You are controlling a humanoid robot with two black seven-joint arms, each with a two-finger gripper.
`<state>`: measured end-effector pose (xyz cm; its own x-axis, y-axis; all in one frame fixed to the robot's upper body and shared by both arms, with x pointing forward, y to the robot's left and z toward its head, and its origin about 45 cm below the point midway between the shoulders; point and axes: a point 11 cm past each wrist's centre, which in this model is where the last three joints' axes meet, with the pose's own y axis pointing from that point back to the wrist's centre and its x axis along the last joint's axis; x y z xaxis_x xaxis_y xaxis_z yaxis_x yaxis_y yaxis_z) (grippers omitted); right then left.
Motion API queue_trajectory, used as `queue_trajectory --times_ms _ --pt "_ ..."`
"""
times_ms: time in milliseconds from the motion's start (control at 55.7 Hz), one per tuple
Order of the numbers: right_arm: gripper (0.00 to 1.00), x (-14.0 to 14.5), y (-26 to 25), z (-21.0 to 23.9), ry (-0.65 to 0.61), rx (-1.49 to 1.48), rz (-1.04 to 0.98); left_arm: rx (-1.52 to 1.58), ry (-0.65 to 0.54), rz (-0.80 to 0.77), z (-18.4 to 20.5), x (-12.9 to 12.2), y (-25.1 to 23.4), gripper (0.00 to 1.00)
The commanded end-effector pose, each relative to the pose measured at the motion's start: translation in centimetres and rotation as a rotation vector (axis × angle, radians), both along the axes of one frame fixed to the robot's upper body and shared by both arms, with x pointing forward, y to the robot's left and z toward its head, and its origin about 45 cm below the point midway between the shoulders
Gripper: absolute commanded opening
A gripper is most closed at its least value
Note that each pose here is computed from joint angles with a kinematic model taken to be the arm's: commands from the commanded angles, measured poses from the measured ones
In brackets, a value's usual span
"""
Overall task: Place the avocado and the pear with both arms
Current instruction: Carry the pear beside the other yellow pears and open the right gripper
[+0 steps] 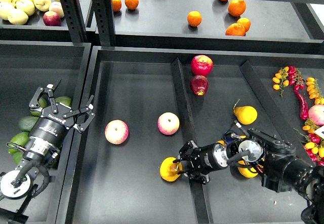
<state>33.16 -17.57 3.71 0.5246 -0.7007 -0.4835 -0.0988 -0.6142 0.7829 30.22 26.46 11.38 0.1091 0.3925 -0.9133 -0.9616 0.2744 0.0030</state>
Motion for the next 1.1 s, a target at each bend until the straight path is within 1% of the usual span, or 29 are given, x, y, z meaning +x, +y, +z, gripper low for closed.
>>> queue_trajectory --times_ms 0,108,198,215,395,521,646,916,1077 --pt "0.02 1.7 -0.5 2.0 -0.033 0.018 -0.009 0.000 -0.001 0.001 0.0 0.0 0.0 1.00" --pt "0.02 2.8 -1.8 3.7 -0.051 0.008 -0.011 0.000 -0.002 0.000 0.0 0.0 0.0 1.00" --pt "0.02 3.2 -2.7 4.6 -0.055 0.008 -0.013 0.000 -0.001 -0.001 0.0 0.0 0.0 1.00" --pt "0.02 3.6 -3.2 5.7 -0.068 0.018 -0.012 0.000 -0.002 -0.001 0.1 0.0 0.0 1.00" --pt "0.02 4.3 -8.0 8.8 -0.080 -0.010 -0.060 0.000 0.001 -0.002 0.0 0.0 0.0 1.00" --pt "0.02 3.1 -11.7 9.6 -0.048 -0.054 -0.088 0.000 0.003 -0.003 -0.1 0.0 -0.1 1.00" --pt "0.02 2.0 -14.1 9.4 -0.020 -0.088 -0.112 0.001 0.005 -0.004 -0.1 -0.1 -0.1 1.00" --pt "0.03 -1.0 -16.1 7.0 0.069 -0.150 -0.112 0.000 0.003 -0.008 -0.1 0.0 -0.2 1.00" --pt "0.03 -2.0 -16.8 5.8 0.097 -0.166 -0.127 0.001 0.004 -0.007 -0.1 0.0 -0.2 1.00"
